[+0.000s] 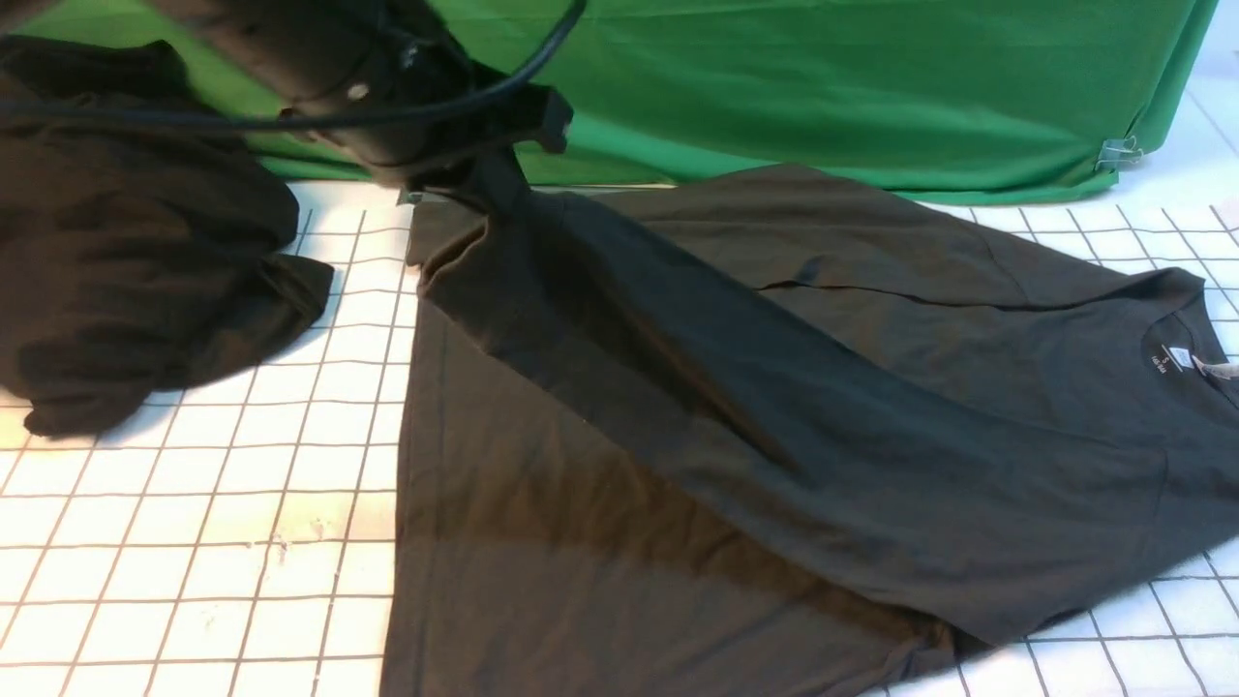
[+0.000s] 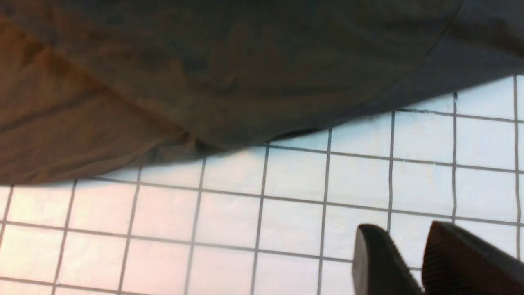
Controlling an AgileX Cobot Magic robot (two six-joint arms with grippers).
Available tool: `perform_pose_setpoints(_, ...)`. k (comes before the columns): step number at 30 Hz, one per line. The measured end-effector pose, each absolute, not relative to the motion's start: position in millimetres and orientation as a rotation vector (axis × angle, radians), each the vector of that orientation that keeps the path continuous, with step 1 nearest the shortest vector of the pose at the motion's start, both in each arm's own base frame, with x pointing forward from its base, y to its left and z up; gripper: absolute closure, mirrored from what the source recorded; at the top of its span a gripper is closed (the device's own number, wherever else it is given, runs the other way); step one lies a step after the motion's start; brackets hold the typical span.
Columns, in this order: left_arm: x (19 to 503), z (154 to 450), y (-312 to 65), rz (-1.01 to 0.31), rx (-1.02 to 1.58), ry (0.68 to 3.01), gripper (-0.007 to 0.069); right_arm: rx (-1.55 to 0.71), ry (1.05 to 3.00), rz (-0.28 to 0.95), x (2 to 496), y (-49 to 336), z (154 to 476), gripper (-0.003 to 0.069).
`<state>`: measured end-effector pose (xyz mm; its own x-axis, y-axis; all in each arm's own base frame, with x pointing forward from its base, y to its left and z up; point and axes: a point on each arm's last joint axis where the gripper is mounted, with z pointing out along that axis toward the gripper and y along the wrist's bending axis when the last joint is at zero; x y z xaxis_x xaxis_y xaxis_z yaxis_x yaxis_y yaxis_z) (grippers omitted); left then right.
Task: Fold a long-sleeved shirt over a white checkered tablecloth.
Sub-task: 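Fold the left side of the black T-shirt inward over its body, then grab the top left corner of the dark shirt with the left gripper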
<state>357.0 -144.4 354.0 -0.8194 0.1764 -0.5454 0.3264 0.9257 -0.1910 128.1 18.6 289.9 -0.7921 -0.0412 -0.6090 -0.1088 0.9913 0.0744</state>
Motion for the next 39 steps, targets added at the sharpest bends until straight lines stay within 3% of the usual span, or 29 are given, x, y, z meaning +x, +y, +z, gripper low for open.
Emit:
perform_pose_setpoints(5,406.8,304.5,-135.5,-0.351,0.219,2.664,0.0611,-0.104,2.484,0.139,128.1,18.6,289.9,0.0477)
perform_pose_setpoints(10,449.4,244.3,-117.5,-0.410,0.062,2.764,0.0610,-0.104,2.483,0.139,128.2,18.6,289.9,0.0470)
perform_pose_setpoints(13,463.8,223.3,-108.3,-0.422,-0.005,2.789,0.0610,-0.104,2.483,0.139,128.2,18.6,289.9,0.0467)
perform_pose_setpoints(20,483.6,212.6,-85.5,-0.425,-0.116,2.774,0.0602,-0.103,2.474,0.139,128.8,18.6,290.4,0.0459)
perform_pose_setpoints(25,487.3,211.5,-81.0,-0.412,-0.143,2.766,0.0546,-0.103,2.471,0.139,129.0,18.6,290.6,0.0449)
perform_pose_setpoints(29,490.8,203.0,-78.7,-0.401,-0.156,2.771,0.0421,-0.103,2.470,0.139,129.1,18.6,290.7,0.0445)
perform_pose_setpoints(33,499.7,215.2,-68.3,-0.429,-0.210,2.704,0.0297,-0.103,2.469,0.139,129.2,18.6,290.7,0.0444)
perform_pose_setpoints(39,509.7,218.1,-44.0,-0.540,-0.435,2.636,0.0220,-0.081,2.465,0.146,129.6,18.6,291.0,0.0438)
